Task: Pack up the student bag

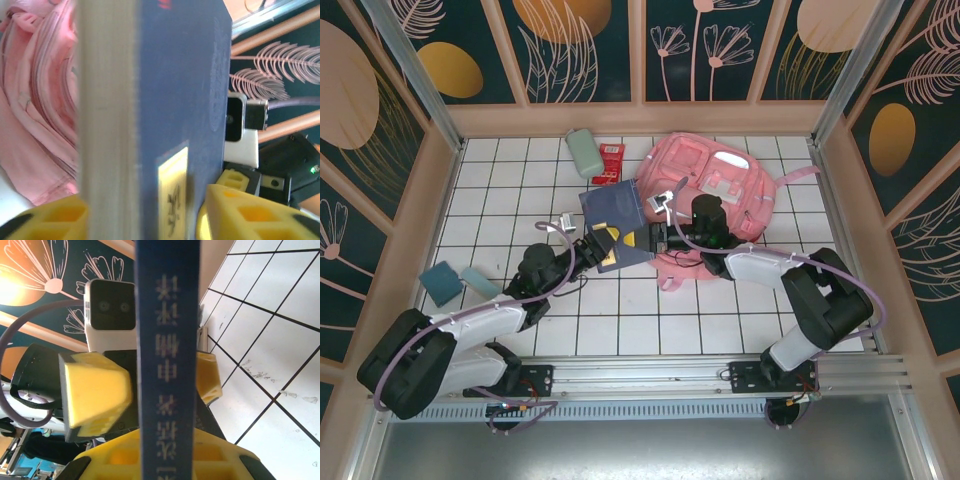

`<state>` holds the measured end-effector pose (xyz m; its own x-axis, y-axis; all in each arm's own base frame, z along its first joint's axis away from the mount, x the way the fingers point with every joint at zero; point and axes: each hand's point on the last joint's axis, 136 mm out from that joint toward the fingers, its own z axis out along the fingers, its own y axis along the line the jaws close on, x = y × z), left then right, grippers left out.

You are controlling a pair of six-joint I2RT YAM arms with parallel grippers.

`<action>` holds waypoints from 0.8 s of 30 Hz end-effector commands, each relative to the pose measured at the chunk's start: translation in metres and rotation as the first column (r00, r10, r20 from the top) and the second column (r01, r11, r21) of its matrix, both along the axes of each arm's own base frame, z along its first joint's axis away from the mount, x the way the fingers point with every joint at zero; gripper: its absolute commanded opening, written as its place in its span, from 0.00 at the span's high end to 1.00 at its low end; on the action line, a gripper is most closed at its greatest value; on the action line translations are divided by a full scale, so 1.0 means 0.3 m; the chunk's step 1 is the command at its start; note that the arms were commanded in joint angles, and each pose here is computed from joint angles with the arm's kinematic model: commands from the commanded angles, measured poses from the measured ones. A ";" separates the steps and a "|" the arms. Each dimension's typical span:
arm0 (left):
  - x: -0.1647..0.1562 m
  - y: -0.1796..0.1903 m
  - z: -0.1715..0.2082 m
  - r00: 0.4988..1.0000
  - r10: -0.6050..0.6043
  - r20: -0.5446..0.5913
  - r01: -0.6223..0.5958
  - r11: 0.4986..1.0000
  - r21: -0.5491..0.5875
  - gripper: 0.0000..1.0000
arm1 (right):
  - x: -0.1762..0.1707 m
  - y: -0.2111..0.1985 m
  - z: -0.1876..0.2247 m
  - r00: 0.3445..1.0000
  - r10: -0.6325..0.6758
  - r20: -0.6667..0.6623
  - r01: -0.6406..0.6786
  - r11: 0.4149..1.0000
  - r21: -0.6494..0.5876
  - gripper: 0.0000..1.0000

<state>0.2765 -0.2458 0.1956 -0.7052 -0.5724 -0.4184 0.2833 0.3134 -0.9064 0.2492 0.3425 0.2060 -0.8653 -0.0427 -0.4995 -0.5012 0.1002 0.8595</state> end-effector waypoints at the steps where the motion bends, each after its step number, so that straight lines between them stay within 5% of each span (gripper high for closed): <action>1: 0.010 0.010 0.026 0.999 0.024 0.035 -0.026 0.999 0.041 0.28 | -0.010 -0.016 0.064 0.998 0.000 0.064 -0.002 0.999 0.041 1.00; 7: 0.031 0.053 -0.057 0.995 0.101 -0.010 -0.099 0.985 0.141 0.25 | -0.009 -0.016 0.102 0.996 0.002 0.087 -0.006 0.999 0.053 1.00; 12: 0.028 0.010 -0.042 0.999 0.041 -0.006 -0.040 0.996 0.085 0.26 | -0.008 -0.012 0.095 0.997 0.009 0.076 -0.013 0.998 0.060 1.00; 20: -0.035 -0.019 0.102 0.993 -0.058 0.101 0.065 0.995 -0.071 0.46 | -0.001 -0.025 0.054 0.998 -0.004 0.057 0.001 0.999 0.039 1.00; 24: -0.064 -0.006 0.144 0.988 -0.065 0.137 0.079 0.992 -0.094 0.66 | 0.018 -0.025 0.042 0.999 -0.012 0.053 0.010 0.999 0.031 1.00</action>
